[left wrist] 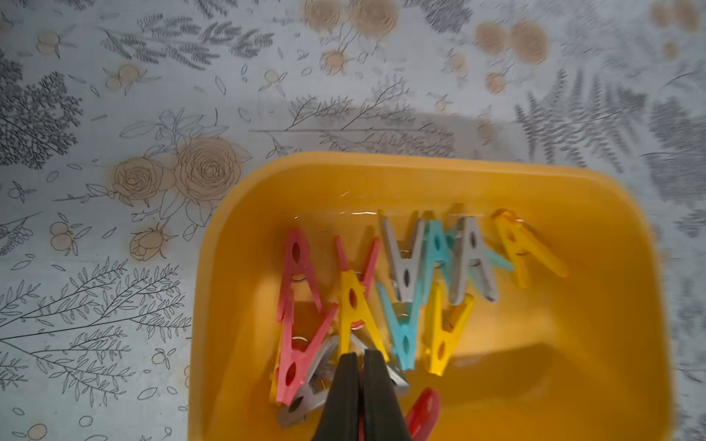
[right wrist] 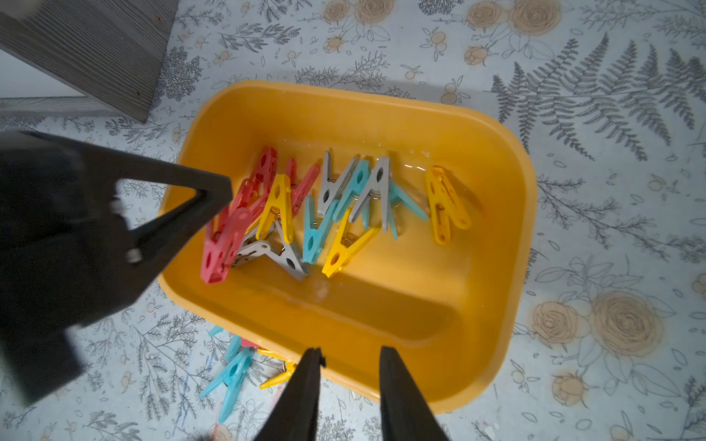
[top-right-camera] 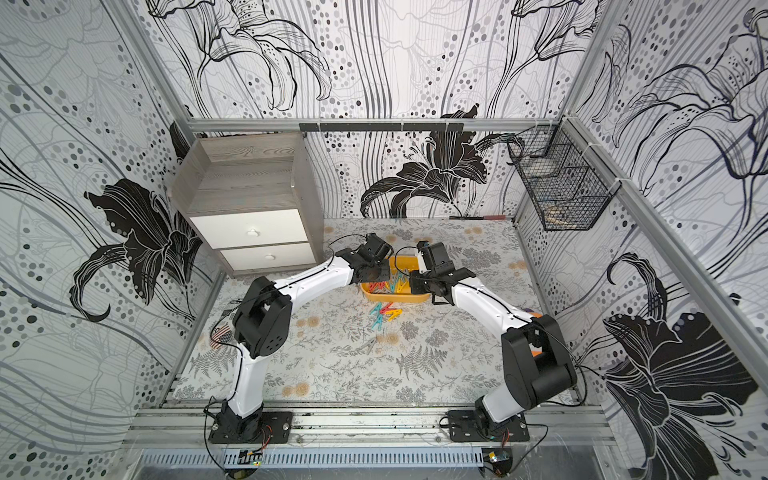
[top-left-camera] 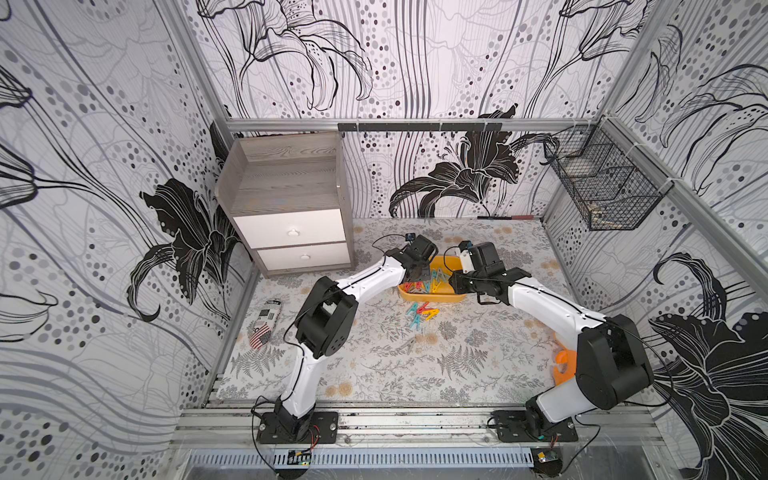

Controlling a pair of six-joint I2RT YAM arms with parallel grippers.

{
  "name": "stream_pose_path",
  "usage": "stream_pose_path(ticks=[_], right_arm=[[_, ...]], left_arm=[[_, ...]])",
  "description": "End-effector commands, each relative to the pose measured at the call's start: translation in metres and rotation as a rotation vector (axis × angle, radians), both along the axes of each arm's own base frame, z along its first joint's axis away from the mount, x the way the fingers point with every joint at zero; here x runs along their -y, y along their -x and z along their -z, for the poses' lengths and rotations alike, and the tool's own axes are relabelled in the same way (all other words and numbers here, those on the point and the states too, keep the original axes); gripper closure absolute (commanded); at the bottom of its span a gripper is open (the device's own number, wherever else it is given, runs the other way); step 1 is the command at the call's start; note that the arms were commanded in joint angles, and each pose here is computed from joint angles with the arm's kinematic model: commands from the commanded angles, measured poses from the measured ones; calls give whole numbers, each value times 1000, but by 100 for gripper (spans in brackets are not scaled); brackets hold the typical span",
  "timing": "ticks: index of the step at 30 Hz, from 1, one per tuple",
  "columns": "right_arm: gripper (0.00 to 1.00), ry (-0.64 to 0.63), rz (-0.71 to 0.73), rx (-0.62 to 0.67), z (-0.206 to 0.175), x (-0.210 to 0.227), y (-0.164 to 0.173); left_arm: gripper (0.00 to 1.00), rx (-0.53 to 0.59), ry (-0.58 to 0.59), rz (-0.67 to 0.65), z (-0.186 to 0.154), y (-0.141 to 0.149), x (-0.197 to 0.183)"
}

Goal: Put the clothespins into the storage box
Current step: Place the clothespin in the storage box.

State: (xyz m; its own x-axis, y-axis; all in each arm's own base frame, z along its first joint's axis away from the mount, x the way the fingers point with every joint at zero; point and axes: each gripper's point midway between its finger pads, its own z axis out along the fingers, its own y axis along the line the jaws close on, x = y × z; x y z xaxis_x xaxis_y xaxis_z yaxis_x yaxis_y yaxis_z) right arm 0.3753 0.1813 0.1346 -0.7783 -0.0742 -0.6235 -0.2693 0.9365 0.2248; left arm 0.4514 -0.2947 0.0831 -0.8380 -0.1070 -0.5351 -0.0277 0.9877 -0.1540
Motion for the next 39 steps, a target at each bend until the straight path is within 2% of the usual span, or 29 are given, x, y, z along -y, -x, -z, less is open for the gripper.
stream_pose_path(ticks=[1, 5, 10, 16, 20, 22, 26, 32, 35, 39], right_arm=[[69, 8, 0, 15, -10, 2, 4], [69, 7, 0, 8, -6, 2, 6], [69, 5, -2, 4, -4, 1, 6], [69, 5, -4, 8, -9, 2, 6], [69, -1, -11, 12, -15, 2, 10], [69, -4, -13, 13, -19, 3, 14], [68, -16, -28, 12, -27, 2, 23], [67, -38, -66, 29, -43, -8, 34], [67, -19, -135, 19, -43, -31, 47], [67, 19, -215, -33, -22, -64, 74]], left_arm=[[95, 45, -75, -31, -9, -18, -13], [95, 44, -181, -45, 2, -23, -26], [92, 35, -243, -34, 12, -28, -29], [89, 9, -241, -18, 24, -27, -25], [89, 9, -199, -17, 20, -27, -20], [87, 28, -167, -19, 9, -29, -18], [73, 75, -63, -19, -28, -34, -13], [69, 143, 61, -41, -88, -35, -27], [68, 175, 102, -59, -111, -24, -43], [66, 175, 100, -94, -114, 2, -75]])
